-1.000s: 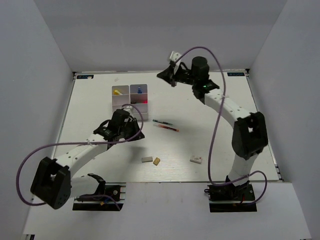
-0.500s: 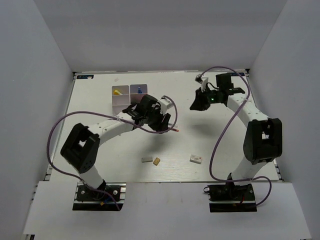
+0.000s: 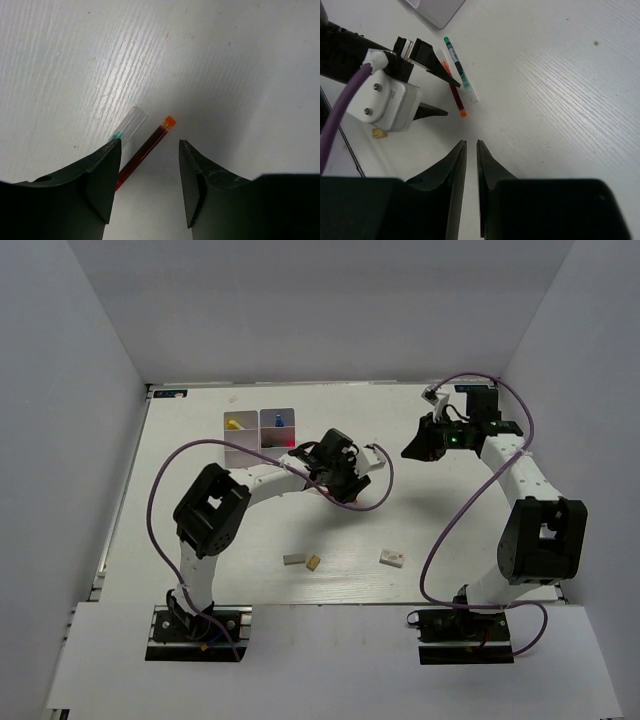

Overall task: Sort the stationery into containers
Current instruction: Grab a piece of stationery with the left arm

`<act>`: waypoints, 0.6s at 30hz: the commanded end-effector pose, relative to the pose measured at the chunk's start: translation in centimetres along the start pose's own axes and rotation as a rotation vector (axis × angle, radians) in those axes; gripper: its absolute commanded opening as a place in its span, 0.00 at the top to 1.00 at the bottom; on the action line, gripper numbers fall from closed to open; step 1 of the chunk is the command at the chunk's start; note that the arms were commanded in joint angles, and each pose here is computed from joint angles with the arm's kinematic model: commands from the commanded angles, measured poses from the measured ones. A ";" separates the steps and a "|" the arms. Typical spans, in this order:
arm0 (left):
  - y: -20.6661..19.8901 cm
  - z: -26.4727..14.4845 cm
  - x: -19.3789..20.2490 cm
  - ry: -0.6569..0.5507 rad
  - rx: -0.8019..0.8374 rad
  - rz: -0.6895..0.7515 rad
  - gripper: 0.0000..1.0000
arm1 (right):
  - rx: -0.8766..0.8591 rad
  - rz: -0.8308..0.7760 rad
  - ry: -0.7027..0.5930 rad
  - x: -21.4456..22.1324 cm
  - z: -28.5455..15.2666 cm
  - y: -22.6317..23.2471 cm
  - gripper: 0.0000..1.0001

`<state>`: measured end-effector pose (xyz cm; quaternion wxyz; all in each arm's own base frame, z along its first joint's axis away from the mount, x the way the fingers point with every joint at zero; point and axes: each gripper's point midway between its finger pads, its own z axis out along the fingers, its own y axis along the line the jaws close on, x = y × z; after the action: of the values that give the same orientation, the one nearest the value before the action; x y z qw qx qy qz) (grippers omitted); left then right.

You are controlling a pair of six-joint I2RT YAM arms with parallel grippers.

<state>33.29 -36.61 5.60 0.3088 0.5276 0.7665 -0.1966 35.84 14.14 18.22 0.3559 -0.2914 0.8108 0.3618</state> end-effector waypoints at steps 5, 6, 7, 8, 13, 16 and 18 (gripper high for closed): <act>0.8 0.4 -0.5 0.017 -0.035 0.061 0.43 | -0.037 0.070 -0.017 0.8 -1.5 0.3 0.80; 0.7 0.3 -0.3 0.026 -0.032 0.059 0.43 | -0.040 0.071 -0.019 0.9 -1.6 0.3 0.80; 0.9 0.3 -0.3 0.029 -0.042 0.059 0.43 | -0.036 0.080 -0.019 1.2 -1.7 0.0 0.80; 0.3 0.5 0.0 0.037 -0.033 0.063 0.43 | -0.039 0.088 -0.018 1.4 -1.6 -0.1 0.80; 0.4 1.1 1.3 0.071 -0.041 0.057 0.44 | -0.065 0.118 -0.026 1.7 -1.7 0.1 0.80; 0.3 1.2 1.8 0.081 -0.038 0.054 0.49 | -0.065 0.112 -0.027 1.8 -1.7 0.1 0.80; -0.1 1.3 3.0 0.106 -0.028 0.048 0.51 | -0.065 0.096 -0.029 1.8 -1.8 0.2 0.80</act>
<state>33.39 -35.82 2.95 0.2869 0.5455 0.7723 -0.1537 34.43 12.11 16.91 0.3326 -0.2474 0.8190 0.3968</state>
